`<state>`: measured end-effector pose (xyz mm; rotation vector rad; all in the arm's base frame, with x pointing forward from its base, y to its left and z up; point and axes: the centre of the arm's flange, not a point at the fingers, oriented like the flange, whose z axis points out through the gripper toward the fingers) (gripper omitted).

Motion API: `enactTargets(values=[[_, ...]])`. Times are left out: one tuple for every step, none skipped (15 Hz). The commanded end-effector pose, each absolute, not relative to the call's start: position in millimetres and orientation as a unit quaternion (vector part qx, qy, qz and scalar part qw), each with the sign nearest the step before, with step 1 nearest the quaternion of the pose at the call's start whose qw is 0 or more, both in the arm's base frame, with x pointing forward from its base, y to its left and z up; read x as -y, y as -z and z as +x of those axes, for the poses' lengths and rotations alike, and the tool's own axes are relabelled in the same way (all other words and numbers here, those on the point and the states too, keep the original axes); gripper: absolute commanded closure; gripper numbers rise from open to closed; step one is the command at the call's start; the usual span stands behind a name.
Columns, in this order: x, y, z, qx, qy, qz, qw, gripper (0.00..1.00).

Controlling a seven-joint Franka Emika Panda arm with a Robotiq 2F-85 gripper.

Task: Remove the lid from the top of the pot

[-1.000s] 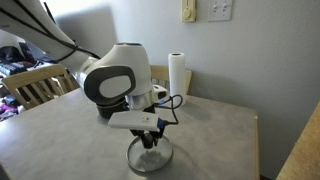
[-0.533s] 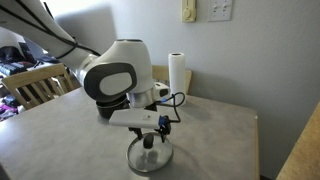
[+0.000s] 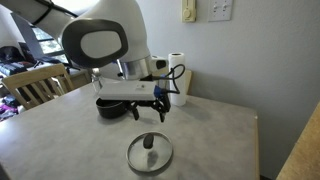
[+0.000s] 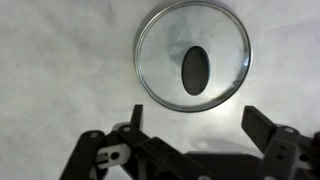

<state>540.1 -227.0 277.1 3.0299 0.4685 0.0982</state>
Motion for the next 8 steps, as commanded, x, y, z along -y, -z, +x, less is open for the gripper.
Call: enactTargets(values=[[221,-315,525,-0.151,-0.030,0.988,0.023,0.00],[219,-321,525,-0.150,-0.029,0.988,0.020,0.00],[217,-327,525,-0.150,-0.029,0.988,0.016,0.00],[214,-333,526,-0.147,-0.025,0.989,0.011,0.00],[219,-322,534,-0.147,-0.032,0.988,0.023,0.00],[217,-326,534,-0.148,-0.033,0.988,0.023,0.00],[217,-327,534,-0.148,-0.033,0.988,0.024,0.00],[216,-326,534,-0.148,-0.033,0.988,0.024,0.00]])
